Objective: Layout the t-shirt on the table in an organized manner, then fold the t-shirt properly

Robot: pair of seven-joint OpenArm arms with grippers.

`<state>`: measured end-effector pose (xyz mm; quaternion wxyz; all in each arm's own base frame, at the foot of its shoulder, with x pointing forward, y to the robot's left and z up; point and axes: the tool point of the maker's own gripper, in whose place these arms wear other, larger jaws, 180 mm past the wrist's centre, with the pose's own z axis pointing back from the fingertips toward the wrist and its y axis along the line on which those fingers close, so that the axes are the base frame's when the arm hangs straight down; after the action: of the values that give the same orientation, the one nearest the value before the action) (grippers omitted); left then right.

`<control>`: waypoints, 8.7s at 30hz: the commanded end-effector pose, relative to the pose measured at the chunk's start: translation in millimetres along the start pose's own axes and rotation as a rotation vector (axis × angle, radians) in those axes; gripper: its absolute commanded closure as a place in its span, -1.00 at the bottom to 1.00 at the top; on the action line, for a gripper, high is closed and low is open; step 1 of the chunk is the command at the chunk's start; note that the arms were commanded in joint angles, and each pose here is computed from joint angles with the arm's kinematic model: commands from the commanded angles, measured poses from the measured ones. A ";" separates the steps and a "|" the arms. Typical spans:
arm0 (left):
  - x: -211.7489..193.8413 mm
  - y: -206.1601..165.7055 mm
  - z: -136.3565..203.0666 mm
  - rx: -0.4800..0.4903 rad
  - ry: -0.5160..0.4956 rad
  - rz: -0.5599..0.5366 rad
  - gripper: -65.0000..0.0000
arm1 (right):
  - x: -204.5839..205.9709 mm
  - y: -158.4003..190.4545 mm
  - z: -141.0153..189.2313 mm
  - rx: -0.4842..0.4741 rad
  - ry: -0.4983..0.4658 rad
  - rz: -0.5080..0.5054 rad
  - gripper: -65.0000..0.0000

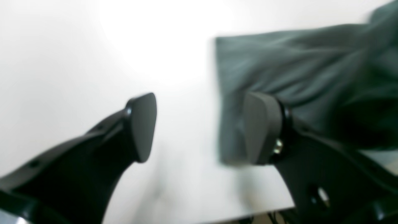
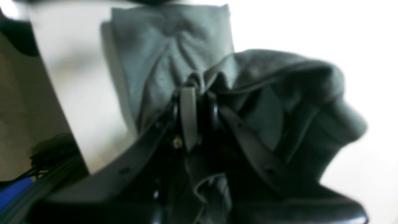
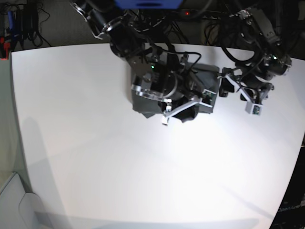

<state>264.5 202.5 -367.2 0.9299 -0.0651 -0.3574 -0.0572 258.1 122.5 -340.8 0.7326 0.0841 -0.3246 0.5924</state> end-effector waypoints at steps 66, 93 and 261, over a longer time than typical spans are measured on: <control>-14.6 93.2 37.7 0.201 0.017 0.037 0.72 | 6.3 -38.6 34.4 -0.132 -0.083 0.046 0.88; -8.6 41.3 29.4 0.117 0.051 -0.025 0.69 | 23.9 -63.0 1.0 -0.097 -0.128 0.079 0.88; 187.3 -37.0 -21.6 0.205 -0.218 -0.710 0.99 | -154.1 -150.4 142.8 -0.619 -0.077 -0.613 1.00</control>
<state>406.2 149.0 -267.3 0.8185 0.1406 -0.4449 -0.3353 323.7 -116.7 -292.8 0.8640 -0.0207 -0.4516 0.2215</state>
